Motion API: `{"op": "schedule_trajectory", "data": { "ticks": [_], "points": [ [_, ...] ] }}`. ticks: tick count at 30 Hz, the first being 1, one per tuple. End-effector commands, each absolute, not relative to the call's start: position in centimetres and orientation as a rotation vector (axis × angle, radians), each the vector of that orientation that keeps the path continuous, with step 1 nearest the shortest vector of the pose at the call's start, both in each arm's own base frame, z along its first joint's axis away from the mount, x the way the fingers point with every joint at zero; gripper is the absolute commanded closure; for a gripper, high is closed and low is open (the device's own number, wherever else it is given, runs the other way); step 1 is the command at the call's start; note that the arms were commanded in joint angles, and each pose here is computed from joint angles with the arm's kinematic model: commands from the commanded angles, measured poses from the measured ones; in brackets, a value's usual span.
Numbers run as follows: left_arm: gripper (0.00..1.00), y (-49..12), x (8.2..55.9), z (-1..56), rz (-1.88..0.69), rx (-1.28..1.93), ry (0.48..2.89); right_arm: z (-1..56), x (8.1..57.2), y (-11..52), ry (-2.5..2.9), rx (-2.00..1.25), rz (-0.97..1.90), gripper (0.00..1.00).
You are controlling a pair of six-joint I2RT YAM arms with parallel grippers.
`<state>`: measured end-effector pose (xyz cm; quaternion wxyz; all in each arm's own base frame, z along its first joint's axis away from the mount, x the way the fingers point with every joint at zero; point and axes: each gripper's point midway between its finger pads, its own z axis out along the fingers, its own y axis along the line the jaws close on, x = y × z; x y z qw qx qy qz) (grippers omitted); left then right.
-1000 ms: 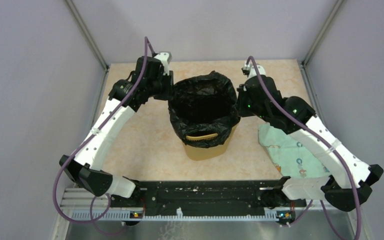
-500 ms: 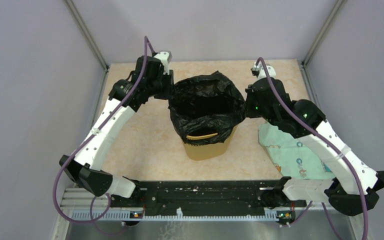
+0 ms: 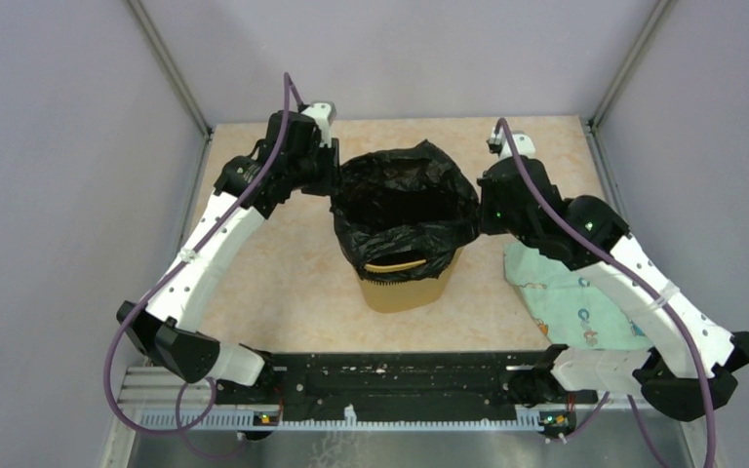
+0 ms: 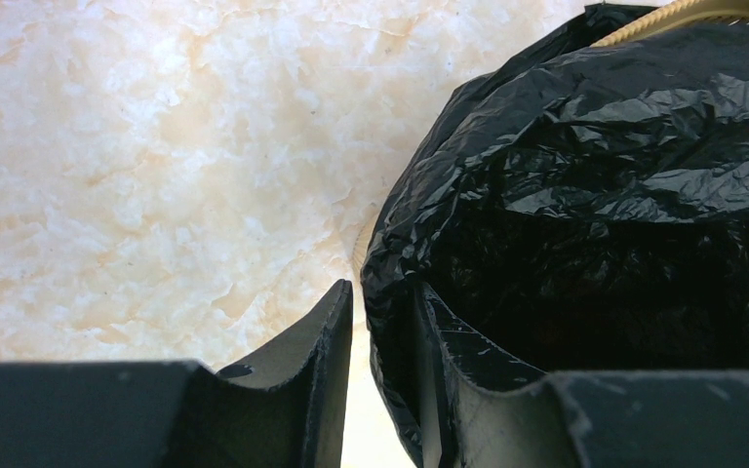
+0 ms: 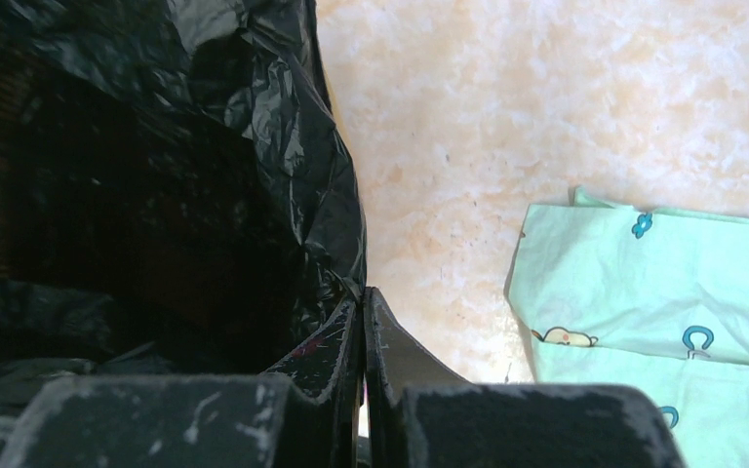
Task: Put the trash bags into the trash bin
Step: Place the trash bag in the trash bin.
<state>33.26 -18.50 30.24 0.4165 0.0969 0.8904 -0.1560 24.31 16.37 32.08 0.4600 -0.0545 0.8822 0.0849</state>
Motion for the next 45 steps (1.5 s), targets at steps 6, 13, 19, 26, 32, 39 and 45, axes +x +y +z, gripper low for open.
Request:
{"op": "schedule_trajectory", "data": {
  "ticks": [6,13,19,26,32,39,45],
  "points": [
    [0.65,-19.3,34.0,30.5,-0.411,0.265,2.202,31.0,23.2,16.2,2.097,-0.088,0.325,0.99],
    [0.65,-19.3,34.0,30.1,-0.410,0.264,2.206,29.3,23.2,18.9,2.027,-0.103,0.534,0.99],
    [0.65,-19.3,34.1,29.8,-0.407,0.266,2.211,27.8,23.3,19.0,1.961,-0.051,0.614,1.00],
    [0.65,-19.5,34.5,29.2,-0.407,0.264,2.216,24.9,23.4,19.8,1.988,-0.065,0.631,1.00],
    [0.64,-19.7,34.8,29.0,-0.404,0.265,2.216,22.9,23.5,19.5,2.029,-0.068,0.592,1.00],
    [0.64,-19.9,35.2,28.9,-0.405,0.271,2.210,23.6,23.2,19.4,2.036,-0.070,0.593,0.92],
    [0.62,-19.7,35.3,30.4,-0.412,0.272,2.148,27.1,22.6,17.1,2.018,-0.072,0.509,0.46]
  ]
}}
